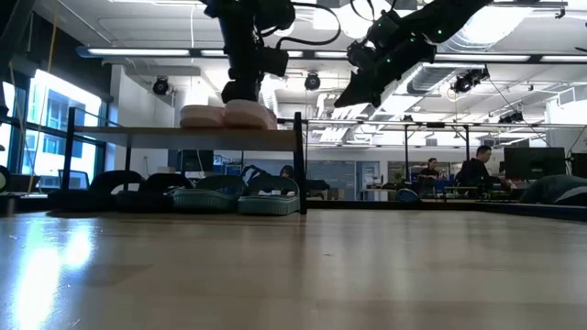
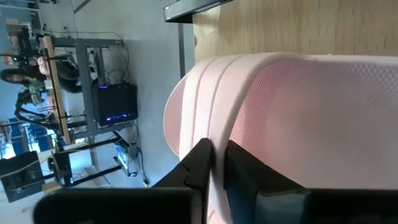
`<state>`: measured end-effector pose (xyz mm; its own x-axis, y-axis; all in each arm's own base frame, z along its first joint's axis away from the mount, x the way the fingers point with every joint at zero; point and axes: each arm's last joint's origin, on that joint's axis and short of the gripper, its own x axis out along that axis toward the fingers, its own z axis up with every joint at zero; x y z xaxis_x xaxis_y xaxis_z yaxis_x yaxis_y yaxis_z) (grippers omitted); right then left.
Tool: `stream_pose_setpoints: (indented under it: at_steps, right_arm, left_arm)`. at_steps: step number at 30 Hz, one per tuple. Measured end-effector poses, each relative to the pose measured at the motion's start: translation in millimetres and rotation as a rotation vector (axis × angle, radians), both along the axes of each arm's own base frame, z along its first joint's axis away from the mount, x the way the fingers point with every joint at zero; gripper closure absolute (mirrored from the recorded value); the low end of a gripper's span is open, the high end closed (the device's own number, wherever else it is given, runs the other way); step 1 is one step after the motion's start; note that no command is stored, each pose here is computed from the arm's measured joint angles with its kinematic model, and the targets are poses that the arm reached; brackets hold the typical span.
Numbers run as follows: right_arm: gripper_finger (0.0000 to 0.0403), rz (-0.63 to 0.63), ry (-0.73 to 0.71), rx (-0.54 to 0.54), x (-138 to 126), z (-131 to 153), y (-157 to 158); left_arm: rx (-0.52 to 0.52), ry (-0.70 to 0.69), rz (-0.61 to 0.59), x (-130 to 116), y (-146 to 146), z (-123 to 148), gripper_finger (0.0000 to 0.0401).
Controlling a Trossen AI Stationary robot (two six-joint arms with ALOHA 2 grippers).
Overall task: Pick and place slides into the shelf
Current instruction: Adjust the slides
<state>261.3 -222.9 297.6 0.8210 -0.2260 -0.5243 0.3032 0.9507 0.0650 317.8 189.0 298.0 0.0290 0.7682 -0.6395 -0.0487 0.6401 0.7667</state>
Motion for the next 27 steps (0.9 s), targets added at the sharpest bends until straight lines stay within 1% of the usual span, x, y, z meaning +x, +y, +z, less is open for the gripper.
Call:
stream_pose_setpoints:
  at_steps: [11,17,27]
  right_arm:
    - [0.0402,0.0,0.001,0.001,-0.1,-0.1,0.0]
    - [0.0402,0.0,0.002,0.002,-0.1,-0.2,0.1]
    - [0.0402,0.0,0.002,0.001,-0.2,-0.2,0.1]
  left_arm:
    - [0.002,-0.022,0.011,0.4,0.2,0.5,0.0314]
    - [0.01,-0.055,0.023,1.6,0.8,1.5,0.0299]
    - [0.014,-0.07,0.024,-0.2,-0.4,5.7,0.028]
